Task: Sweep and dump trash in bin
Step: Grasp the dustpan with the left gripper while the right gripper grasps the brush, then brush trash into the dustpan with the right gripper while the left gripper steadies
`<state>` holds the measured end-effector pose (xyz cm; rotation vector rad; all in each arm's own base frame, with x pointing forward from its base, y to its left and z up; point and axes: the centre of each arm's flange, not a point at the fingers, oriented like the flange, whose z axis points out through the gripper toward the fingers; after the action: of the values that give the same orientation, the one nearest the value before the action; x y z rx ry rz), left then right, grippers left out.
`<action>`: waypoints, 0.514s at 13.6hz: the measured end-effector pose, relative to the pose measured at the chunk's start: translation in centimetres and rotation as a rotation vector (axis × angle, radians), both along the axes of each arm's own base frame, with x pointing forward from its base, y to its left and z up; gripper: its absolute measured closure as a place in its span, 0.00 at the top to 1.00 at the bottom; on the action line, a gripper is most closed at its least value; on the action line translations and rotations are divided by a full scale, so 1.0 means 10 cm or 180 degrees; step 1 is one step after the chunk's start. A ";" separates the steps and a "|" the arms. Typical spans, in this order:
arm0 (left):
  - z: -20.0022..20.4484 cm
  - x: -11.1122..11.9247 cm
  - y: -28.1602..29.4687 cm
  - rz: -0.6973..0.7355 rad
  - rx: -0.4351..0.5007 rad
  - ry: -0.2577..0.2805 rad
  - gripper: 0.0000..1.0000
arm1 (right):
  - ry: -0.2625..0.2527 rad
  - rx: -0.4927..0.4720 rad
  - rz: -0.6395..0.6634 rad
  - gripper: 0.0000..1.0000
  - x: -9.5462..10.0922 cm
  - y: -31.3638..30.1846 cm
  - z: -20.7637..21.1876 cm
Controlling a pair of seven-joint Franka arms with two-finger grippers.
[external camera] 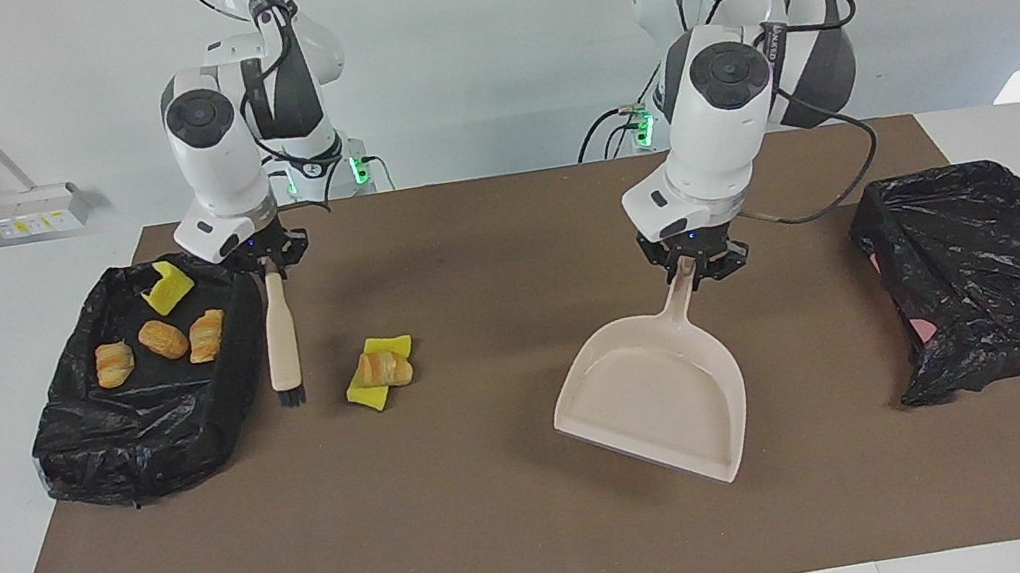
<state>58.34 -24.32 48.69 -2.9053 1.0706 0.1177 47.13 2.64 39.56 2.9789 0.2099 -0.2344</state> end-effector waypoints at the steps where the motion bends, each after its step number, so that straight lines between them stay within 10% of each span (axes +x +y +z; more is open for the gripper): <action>1: 0.00 0.00 0.05 -0.0260 0.0034 0.0032 0.31 | 0.0038 -0.0008 -0.0030 0.26 0.01 0.03 -0.08; 7: -0.33 -0.10 0.30 -0.1655 0.0086 0.0396 0.31 | 0.0154 -0.0063 -0.0120 0.26 -0.11 0.34 -0.35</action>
<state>57.30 -21.35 45.41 -2.5182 1.7810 0.2893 46.04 6.00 36.09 2.9619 0.1563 -0.3114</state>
